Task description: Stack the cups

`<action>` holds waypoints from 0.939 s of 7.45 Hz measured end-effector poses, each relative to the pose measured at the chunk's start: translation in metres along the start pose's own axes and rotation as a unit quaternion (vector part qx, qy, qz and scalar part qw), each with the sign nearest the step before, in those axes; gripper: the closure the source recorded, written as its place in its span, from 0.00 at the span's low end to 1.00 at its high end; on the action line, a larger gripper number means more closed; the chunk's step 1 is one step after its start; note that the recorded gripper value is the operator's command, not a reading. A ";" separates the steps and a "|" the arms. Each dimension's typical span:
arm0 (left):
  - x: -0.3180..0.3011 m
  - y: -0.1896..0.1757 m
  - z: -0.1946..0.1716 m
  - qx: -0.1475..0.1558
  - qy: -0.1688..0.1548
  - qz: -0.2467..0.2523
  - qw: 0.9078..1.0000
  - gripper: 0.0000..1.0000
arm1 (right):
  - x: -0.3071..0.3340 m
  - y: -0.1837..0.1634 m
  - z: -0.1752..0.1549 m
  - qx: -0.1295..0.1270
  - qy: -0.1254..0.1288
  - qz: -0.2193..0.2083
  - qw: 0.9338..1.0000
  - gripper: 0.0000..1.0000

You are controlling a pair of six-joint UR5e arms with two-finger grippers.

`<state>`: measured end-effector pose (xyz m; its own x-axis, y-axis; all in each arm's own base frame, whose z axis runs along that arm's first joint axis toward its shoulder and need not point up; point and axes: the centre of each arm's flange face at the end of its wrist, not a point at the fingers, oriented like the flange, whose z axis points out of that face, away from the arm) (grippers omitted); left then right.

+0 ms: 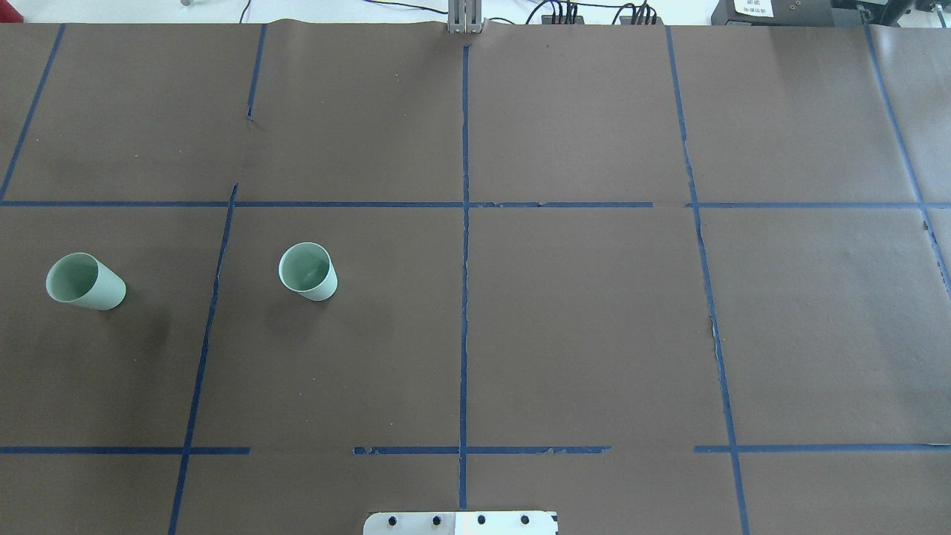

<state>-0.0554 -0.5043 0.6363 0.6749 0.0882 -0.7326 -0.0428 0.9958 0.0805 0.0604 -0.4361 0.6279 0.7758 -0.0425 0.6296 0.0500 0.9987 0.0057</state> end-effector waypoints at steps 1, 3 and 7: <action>0.001 -0.001 -0.001 0.001 0.000 0.001 1.000 0.00 | 0.000 0.000 0.000 0.000 0.000 0.000 1.000 0.00; 0.008 -0.008 -0.007 0.007 -0.004 0.006 1.000 0.00 | 0.000 0.000 0.000 0.000 0.000 0.000 1.000 0.00; 0.066 -0.018 -0.044 0.045 -0.005 0.034 0.998 0.00 | 0.000 0.000 0.000 0.000 0.000 0.000 1.000 0.00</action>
<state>-0.0429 -0.5151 0.5570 0.6807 0.1546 -0.7161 -0.0224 0.9814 0.1905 0.0604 -0.4361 0.6280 0.7758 -0.0420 0.6296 0.0500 0.9987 0.0050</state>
